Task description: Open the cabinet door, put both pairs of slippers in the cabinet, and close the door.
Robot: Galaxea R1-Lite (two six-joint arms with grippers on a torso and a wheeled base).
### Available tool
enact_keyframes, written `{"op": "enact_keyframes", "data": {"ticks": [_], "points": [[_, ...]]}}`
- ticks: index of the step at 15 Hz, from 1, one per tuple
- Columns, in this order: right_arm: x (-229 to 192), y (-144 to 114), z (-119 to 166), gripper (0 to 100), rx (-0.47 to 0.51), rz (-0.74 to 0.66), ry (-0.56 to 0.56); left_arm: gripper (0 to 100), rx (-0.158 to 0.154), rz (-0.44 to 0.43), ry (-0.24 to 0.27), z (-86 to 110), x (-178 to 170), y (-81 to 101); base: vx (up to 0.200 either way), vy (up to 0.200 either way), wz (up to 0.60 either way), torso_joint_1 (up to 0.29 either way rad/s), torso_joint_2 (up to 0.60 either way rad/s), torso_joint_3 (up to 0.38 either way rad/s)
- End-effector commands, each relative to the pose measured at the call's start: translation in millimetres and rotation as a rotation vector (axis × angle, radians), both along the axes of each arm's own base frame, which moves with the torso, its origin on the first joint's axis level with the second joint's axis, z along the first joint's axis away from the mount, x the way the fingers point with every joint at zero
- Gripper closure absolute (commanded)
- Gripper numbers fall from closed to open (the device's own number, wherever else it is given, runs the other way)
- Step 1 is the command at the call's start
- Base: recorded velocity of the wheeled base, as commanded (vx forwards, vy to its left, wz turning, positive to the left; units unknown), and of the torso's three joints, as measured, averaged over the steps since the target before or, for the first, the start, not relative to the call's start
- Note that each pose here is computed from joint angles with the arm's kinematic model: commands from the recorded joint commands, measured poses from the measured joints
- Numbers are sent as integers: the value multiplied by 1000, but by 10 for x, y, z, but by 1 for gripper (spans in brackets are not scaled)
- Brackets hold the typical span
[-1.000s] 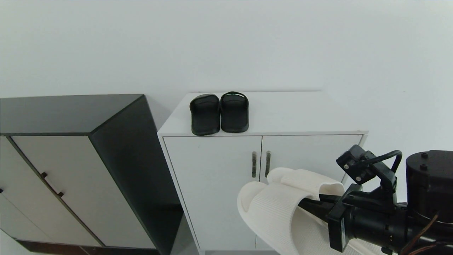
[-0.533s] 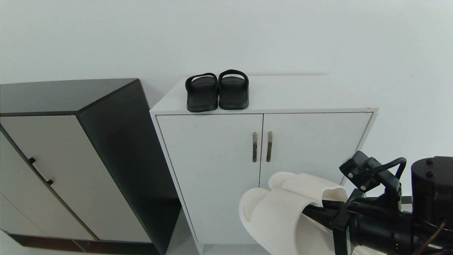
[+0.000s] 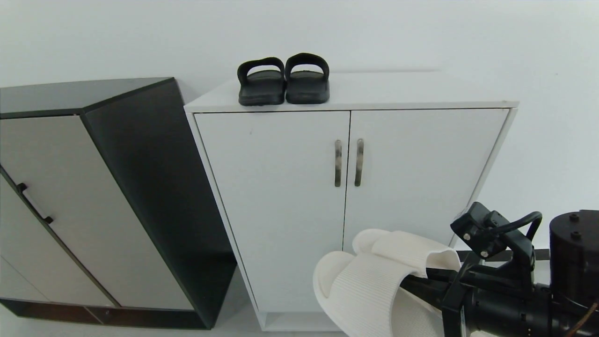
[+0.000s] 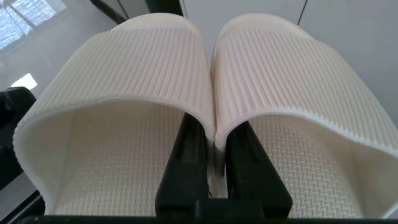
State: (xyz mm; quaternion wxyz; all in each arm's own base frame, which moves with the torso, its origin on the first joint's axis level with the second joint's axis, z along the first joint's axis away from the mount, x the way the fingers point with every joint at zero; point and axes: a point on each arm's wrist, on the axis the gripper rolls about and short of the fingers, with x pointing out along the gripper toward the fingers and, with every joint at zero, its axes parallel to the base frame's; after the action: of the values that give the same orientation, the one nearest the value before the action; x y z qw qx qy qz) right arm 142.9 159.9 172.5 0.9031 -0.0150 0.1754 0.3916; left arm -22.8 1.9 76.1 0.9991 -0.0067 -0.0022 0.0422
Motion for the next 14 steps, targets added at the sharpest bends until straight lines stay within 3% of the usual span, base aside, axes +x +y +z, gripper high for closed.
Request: {"op": "enact_keyframes", "data": {"ticks": [1,4,6,9,10,12,14], "points": [[-2,-1,-3,100,-1,2,1,0,10,0,0,1,0,0,0,0,0,-90,461,369],[3,5,-13,100,-4,2,4,0,15,-29,6,22,6,-7,0,0,0,-45,447,390],[1,2,-20,100,-5,0,6,0,-52,-128,-62,572,-26,-27,0,0,0,-22,342,327],[-3,-7,-66,100,-19,1,18,0,-67,-310,111,926,436,-70,0,0,0,-2,92,75],[-5,-5,-73,100,-21,2,20,0,-76,-410,149,1000,708,-96,0,0,0,0,0,0],[1,-7,-69,100,-19,0,20,0,-77,-608,141,1151,1060,-191,0,0,0,0,0,0],[-12,-21,-65,100,-16,2,18,0,-68,-760,140,1336,1344,-399,0,0,0,0,0,0]]}}
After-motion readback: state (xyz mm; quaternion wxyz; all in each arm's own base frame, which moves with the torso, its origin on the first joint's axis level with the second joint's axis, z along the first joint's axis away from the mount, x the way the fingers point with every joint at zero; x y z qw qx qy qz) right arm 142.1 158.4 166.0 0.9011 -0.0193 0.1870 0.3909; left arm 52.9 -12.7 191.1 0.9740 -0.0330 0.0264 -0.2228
